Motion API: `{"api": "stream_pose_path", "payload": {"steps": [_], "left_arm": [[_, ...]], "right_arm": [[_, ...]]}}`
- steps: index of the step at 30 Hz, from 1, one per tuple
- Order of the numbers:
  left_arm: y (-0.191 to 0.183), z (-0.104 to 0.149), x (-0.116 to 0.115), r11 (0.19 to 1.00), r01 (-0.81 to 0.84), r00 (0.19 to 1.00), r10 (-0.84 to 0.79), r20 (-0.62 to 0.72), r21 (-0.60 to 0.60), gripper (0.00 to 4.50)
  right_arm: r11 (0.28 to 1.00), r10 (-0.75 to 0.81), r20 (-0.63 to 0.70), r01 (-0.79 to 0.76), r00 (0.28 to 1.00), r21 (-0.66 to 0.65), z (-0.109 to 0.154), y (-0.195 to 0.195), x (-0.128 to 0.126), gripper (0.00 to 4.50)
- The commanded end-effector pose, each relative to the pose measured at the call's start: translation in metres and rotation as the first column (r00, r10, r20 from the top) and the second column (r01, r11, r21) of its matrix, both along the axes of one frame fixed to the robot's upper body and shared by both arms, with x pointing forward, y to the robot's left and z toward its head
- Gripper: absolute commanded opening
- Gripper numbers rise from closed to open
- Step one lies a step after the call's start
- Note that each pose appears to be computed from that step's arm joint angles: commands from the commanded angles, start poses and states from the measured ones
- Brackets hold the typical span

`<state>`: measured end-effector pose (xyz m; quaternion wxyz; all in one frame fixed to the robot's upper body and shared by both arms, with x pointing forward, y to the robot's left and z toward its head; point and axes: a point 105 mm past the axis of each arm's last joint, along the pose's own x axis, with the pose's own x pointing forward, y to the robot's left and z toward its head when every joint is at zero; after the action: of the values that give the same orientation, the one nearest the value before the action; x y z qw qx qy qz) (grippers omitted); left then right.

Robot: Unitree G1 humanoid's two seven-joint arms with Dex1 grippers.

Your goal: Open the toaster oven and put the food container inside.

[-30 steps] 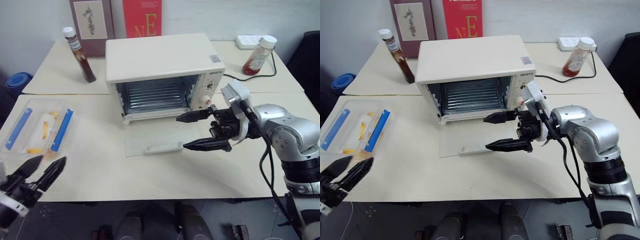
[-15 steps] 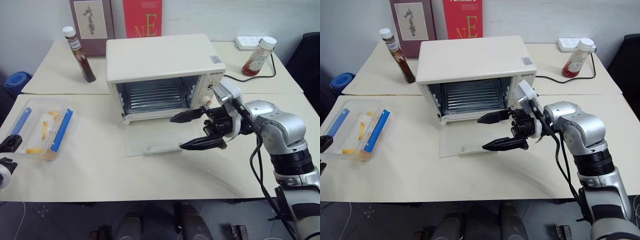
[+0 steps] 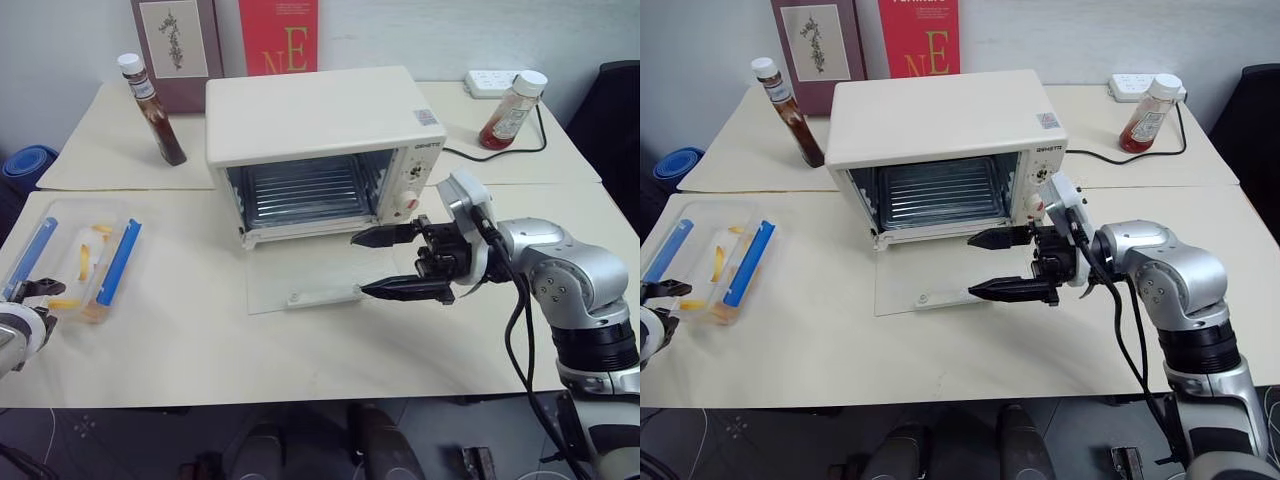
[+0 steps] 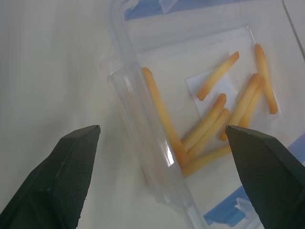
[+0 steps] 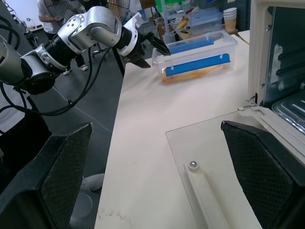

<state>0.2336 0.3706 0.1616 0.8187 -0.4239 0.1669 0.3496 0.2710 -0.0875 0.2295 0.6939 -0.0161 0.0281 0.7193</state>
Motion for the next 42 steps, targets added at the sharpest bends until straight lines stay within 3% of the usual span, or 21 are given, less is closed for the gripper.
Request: {"api": "stream_pose_path", "payload": {"steps": [1,5,14,16,22,28,32,36,42], "left_arm": [[0.002,0.005,0.008,1.000,0.000,1.000,0.000,-0.006,0.015,4.29],[0.004,0.001,0.016,1.000,0.000,1.000,0.000,-0.012,-0.002,3.35],[0.025,0.004,0.014,0.998,0.001,0.998,0.004,-0.068,0.067,0.47],[0.029,0.010,0.017,0.996,0.050,0.998,-0.047,-0.048,0.078,0.13],[0.025,0.019,0.016,0.934,0.312,0.949,-0.298,-0.102,0.176,0.12],[-0.003,0.029,0.005,0.762,0.605,0.796,-0.572,-0.198,0.229,0.12],[-0.036,0.045,0.003,0.584,0.767,0.641,-0.715,-0.279,0.266,0.12],[-0.070,0.063,0.015,0.473,0.824,0.552,-0.793,-0.257,0.311,0.12],[-0.138,0.065,0.046,0.312,0.881,0.396,-0.899,-0.190,0.356,0.12]], "right_arm": [[1.000,0.001,0.042,-0.002,0.999,0.023,0.011,-0.002,-0.006,4.50],[1.000,0.001,0.048,-0.002,0.999,0.022,0.013,-0.002,-0.009,4.50],[1.000,-0.004,0.067,0.005,0.998,-0.008,0.021,-0.015,-0.017,4.50],[1.000,-0.018,0.038,0.018,0.999,-0.011,0.022,-0.020,-0.017,4.50],[0.996,-0.077,0.072,0.080,0.994,-0.042,0.018,-0.029,-0.017,4.50],[0.988,-0.145,0.045,0.147,0.988,-0.048,0.013,-0.042,-0.019,4.50],[0.974,-0.203,0.043,0.206,0.978,-0.095,0.004,-0.060,-0.024,4.50],[0.966,-0.248,0.010,0.248,0.969,-0.075,0.005,-0.070,-0.030,4.50],[0.953,-0.297,0.019,0.298,0.955,-0.058,0.002,-0.073,-0.040,4.50]]}}
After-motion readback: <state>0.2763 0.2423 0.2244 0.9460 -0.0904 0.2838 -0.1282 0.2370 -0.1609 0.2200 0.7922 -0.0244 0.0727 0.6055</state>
